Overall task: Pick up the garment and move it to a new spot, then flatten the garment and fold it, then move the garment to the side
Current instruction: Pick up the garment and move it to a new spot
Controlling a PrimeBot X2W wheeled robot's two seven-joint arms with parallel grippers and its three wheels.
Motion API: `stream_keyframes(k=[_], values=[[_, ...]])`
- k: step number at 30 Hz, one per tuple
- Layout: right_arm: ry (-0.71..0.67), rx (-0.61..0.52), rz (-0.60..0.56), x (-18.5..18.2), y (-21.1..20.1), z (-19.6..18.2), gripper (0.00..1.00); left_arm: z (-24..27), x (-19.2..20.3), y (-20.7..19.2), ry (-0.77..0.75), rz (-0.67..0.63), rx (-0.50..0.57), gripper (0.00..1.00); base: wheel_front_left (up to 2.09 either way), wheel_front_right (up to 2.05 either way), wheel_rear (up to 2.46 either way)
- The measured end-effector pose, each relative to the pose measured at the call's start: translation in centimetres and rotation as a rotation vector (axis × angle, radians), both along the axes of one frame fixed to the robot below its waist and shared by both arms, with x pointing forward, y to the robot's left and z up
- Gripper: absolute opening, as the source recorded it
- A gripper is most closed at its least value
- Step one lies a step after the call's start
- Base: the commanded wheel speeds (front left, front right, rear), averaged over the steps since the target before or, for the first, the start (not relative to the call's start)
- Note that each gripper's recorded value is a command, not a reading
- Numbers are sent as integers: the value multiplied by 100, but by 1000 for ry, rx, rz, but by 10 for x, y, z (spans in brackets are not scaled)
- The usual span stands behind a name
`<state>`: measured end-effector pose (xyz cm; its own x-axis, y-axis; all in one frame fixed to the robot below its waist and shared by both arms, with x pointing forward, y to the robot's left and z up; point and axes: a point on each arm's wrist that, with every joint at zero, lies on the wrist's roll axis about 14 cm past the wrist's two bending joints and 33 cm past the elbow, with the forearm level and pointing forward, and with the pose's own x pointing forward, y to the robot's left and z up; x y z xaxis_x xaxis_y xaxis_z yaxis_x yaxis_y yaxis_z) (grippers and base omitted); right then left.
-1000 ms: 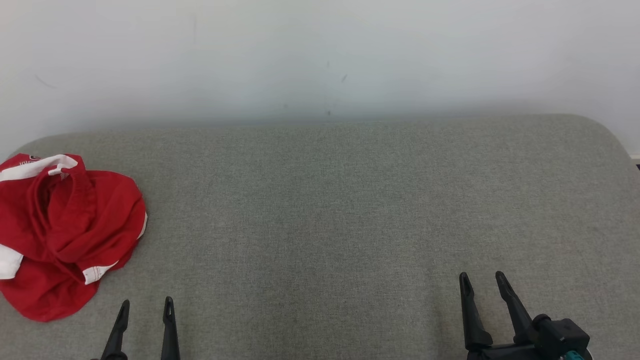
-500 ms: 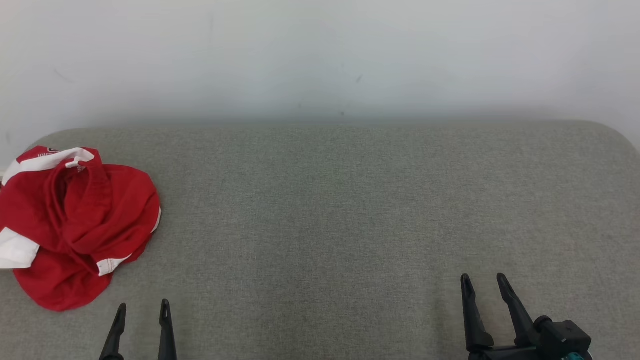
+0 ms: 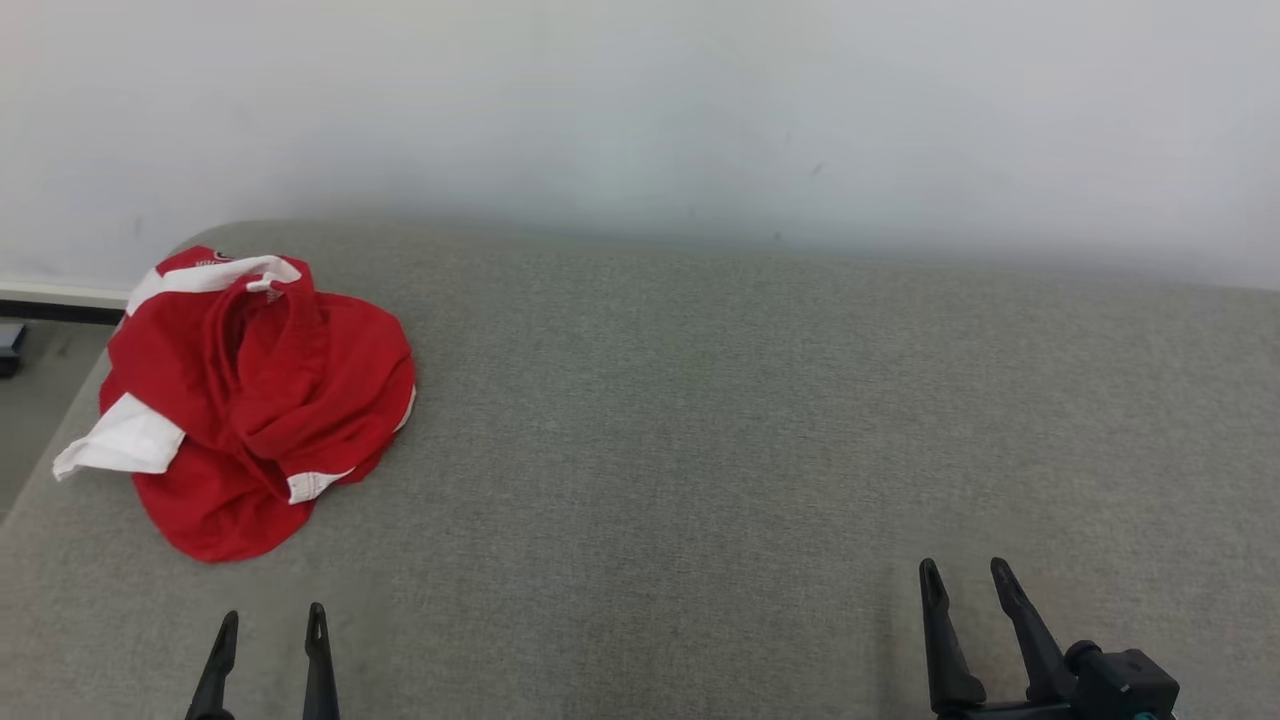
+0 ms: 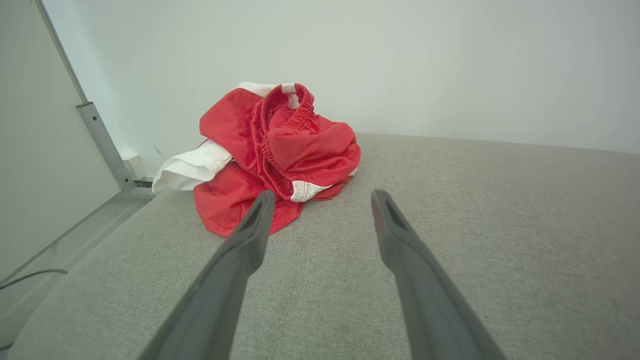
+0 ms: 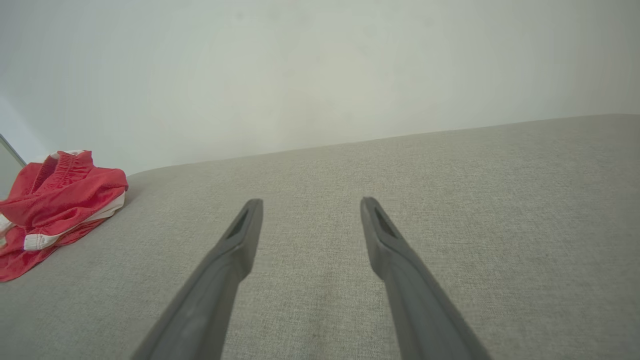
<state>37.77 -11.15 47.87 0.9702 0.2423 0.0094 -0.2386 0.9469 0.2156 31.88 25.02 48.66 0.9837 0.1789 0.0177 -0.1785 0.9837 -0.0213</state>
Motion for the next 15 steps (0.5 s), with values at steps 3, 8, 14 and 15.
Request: stream_keyframes(k=[3, 8, 14, 15], values=[[2, 0, 35, 3, 12, -1, 100, 0, -9, 10, 2, 36, 2, 100, 0, 0, 0], [10, -2, 91, 5, 30, -3, 100, -2, -27, 25, 7, 100, 3, 100, 0, 0, 0], [11, -4, 169, 6, 57, -4, 100, -3, -52, 43, 10, 178, -3, 100, 0, 0, 0], [11, -4, 181, 6, 61, -3, 100, -4, -57, 45, 10, 191, -3, 100, 0, 0, 0]])
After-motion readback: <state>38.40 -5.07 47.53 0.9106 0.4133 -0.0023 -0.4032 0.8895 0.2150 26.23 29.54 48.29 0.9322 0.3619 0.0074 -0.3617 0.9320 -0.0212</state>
